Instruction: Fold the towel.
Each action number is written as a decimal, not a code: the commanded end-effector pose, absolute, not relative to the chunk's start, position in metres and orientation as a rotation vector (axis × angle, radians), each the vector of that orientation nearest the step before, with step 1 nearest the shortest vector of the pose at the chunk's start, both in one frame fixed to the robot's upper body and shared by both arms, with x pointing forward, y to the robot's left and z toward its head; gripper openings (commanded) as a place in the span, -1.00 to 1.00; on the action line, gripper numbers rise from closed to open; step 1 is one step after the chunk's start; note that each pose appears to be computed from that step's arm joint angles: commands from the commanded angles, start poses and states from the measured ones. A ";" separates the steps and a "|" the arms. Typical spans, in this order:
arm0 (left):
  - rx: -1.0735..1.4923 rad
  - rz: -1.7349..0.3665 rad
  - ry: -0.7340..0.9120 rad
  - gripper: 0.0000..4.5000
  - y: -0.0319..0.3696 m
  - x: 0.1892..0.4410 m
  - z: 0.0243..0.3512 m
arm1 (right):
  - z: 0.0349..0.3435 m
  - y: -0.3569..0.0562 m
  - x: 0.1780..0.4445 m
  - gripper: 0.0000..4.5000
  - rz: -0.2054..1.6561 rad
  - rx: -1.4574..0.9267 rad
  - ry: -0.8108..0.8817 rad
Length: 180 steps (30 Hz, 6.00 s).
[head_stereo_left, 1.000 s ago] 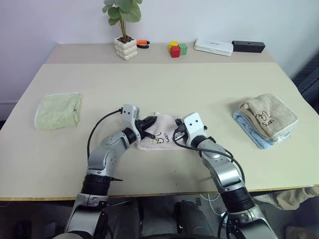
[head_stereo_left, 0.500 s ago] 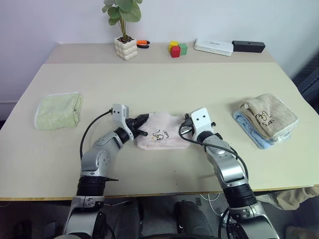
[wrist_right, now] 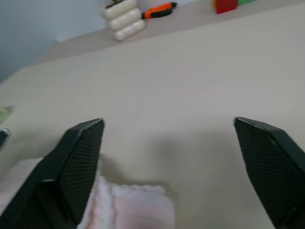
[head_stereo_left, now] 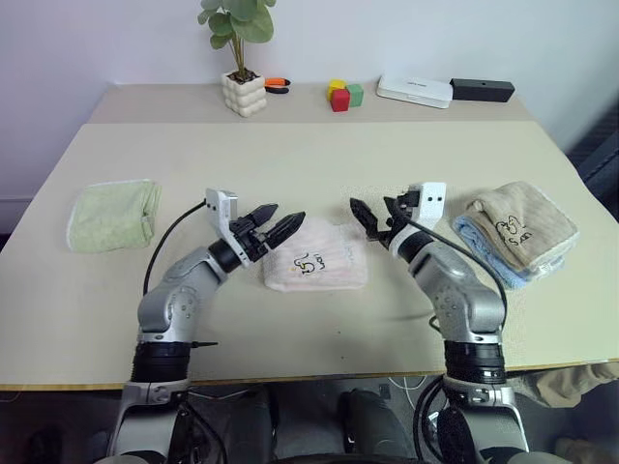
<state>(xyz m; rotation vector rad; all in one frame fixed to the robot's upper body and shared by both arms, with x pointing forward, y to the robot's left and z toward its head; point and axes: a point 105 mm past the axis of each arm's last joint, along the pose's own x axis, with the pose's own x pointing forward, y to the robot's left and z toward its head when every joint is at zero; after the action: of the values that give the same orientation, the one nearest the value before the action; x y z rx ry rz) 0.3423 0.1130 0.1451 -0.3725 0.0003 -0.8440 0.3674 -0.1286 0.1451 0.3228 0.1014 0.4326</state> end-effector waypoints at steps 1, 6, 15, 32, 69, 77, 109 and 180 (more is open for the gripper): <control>-0.343 -0.887 -0.089 1.00 0.123 0.335 0.166 | 0.164 -0.131 0.360 0.98 0.513 0.339 0.094; -0.285 -0.972 -0.088 1.00 0.138 0.323 0.172 | 0.173 -0.128 0.348 0.98 0.659 0.272 0.110; -0.463 -0.836 0.194 1.00 0.190 0.326 0.155 | 0.205 -0.118 0.315 0.98 0.969 -0.002 -0.091; -0.928 -0.856 0.727 1.00 0.159 0.300 0.109 | 0.205 -0.111 0.310 0.98 1.011 -0.060 -0.141; -1.013 -0.914 1.012 -0.71 0.086 0.315 0.070 | 0.199 -0.125 0.280 1.00 1.139 -0.205 -0.135; -1.026 -0.900 0.984 -0.99 0.087 0.323 0.073 | 0.195 -0.126 0.281 1.00 1.127 -0.208 -0.123; -0.870 -0.472 0.262 -0.99 0.234 0.350 0.149 | 0.190 -0.118 0.281 1.00 1.215 -0.219 -0.105; -0.693 0.155 -0.160 -0.99 0.388 0.265 0.150 | 0.193 -0.126 0.291 1.00 1.266 -0.212 -0.098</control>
<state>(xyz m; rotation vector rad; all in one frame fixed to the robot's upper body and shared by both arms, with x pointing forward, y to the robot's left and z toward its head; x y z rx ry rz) 0.2734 0.3776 0.1348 -0.7266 -0.0962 0.1257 0.2923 -0.1249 0.1825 -0.1857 -0.0481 1.2674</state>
